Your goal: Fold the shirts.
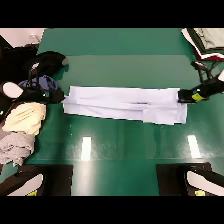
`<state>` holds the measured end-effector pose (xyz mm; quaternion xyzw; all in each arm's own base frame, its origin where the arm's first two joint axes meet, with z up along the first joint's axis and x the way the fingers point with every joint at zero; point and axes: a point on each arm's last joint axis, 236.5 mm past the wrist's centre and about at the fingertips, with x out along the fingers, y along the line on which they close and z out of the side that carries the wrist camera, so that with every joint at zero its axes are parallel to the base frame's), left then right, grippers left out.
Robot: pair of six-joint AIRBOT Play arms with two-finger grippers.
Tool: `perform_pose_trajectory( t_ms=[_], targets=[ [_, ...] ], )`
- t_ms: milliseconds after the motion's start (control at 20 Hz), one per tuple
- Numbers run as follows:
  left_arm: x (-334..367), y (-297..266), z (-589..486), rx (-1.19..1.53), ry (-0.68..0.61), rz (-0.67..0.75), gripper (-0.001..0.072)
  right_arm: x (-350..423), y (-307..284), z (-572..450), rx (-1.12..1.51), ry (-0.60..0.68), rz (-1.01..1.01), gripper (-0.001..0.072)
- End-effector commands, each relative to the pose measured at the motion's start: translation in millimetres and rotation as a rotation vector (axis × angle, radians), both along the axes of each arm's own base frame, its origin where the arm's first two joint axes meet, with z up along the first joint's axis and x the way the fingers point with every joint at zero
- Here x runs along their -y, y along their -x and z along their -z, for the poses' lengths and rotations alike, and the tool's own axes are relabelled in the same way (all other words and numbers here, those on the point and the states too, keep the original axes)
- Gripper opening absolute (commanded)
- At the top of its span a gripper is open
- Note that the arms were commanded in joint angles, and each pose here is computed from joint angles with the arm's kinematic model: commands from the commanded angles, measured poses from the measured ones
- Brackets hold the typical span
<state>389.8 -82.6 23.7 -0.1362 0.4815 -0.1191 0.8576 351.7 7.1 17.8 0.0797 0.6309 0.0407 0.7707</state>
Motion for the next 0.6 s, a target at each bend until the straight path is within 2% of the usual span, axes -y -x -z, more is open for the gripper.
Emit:
perform_pose_trajectory(
  t_ms=[0, 50, 100, 150, 200, 350, 500, 550],
  targets=[
    [-5, -44, 5, 0.022, 0.031, -0.093, 0.0025, 2, -40, 20, 0.006, -0.009, 0.038, 0.0027],
    [-7, -55, 5, 0.031, 0.043, -0.123, 0.0026, -2, -51, 21, 0.021, -0.034, 0.045, 0.0063],
    [-9, -64, 3, 0.044, 0.054, -0.148, 0.009, -9, -64, 20, 0.045, -0.077, 0.06, 0.0224],
    [-10, -72, -1, 0.063, 0.064, -0.171, 0.0376, -17, -75, 16, 0.07, -0.121, 0.074, 0.0351],
    [-11, -77, -7, 0.078, 0.074, -0.186, 0.0558, -19, -85, 10, 0.092, -0.163, 0.093, 0.0378],
    [-6, -79, -26, 0.089, 0.065, -0.139, 0.0543, -20, -89, -11, 0.115, -0.261, 0.059, 0.0379],
    [6, -54, -16, -0.016, 0.052, -0.041, 0.0542, 5, -54, -2, 0.004, -0.301, 0.04, 0.0393],
    [8, -45, -11, -0.049, 0.046, -0.012, 0.0496, 15, -42, 7, -0.036, -0.314, 0.057, 0.0501]
  ],
)
